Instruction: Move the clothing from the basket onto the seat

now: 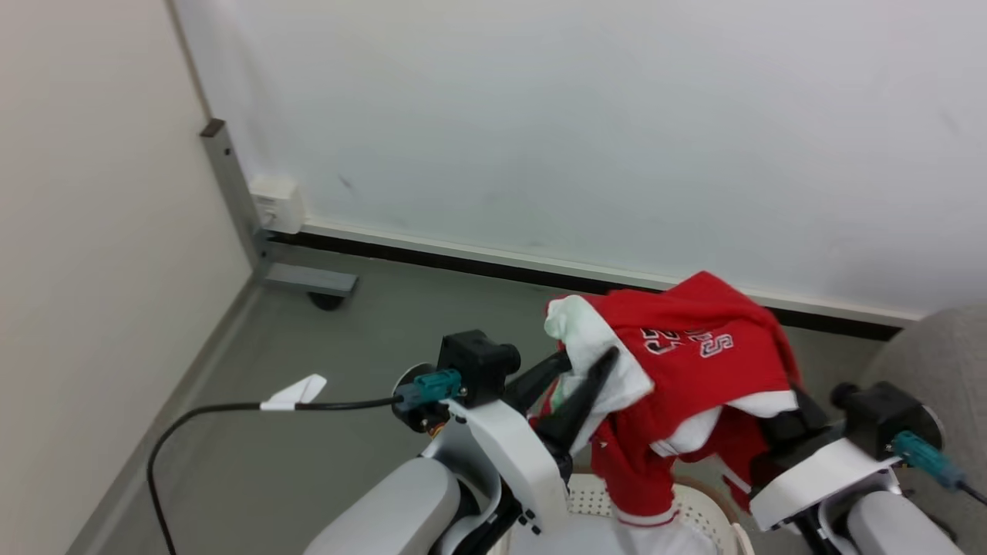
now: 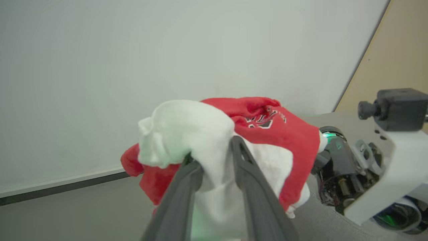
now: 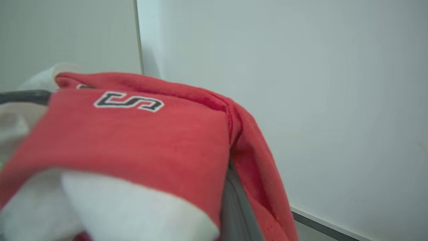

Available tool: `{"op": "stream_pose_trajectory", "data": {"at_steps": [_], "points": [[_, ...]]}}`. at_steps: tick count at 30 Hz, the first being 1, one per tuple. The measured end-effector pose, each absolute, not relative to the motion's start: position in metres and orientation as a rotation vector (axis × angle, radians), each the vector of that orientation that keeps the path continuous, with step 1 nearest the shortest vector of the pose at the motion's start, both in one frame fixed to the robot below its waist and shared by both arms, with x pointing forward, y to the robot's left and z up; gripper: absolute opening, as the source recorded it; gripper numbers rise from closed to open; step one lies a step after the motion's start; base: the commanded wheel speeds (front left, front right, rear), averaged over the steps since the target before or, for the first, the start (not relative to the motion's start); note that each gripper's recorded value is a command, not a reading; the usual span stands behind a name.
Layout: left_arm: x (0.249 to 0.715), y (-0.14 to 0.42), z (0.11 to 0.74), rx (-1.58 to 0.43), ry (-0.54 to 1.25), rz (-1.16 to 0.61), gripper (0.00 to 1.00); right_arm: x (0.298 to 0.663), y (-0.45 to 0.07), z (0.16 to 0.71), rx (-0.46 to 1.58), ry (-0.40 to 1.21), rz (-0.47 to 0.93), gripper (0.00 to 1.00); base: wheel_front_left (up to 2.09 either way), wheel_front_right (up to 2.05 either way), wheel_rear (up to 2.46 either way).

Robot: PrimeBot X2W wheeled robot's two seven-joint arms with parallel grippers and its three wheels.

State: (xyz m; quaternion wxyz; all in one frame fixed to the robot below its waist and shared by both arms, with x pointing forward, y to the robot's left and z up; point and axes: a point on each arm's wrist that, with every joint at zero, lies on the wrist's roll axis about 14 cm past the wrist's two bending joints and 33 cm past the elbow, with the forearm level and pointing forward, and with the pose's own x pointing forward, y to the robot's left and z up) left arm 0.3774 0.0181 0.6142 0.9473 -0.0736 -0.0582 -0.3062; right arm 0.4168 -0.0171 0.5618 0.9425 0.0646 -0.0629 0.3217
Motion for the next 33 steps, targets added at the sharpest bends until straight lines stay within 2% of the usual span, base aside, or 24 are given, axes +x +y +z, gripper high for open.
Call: {"op": "stream_pose_trajectory", "data": {"at_steps": [8,16,25,33], "points": [[0.37,-0.021,0.6,-0.175,-0.092,-0.746,1.0,0.423,-0.097,0.583,0.151,-0.223,0.436,0.0,0.0,0.0,0.0],[0.368,-0.063,0.588,-0.186,-0.068,-0.865,1.0,0.408,-0.176,0.603,0.104,-0.301,0.249,0.0,0.0,0.0,0.0],[0.353,-0.119,0.588,-0.191,-0.091,-1.042,1.0,0.36,-0.267,0.623,0.02,-0.375,0.01,0.0,0.0,0.0,0.0],[0.337,-0.157,0.588,-0.195,-0.118,-1.167,1.0,0.312,-0.311,0.623,-0.004,-0.386,-0.145,0.0,0.0,0.0,0.0]]}}
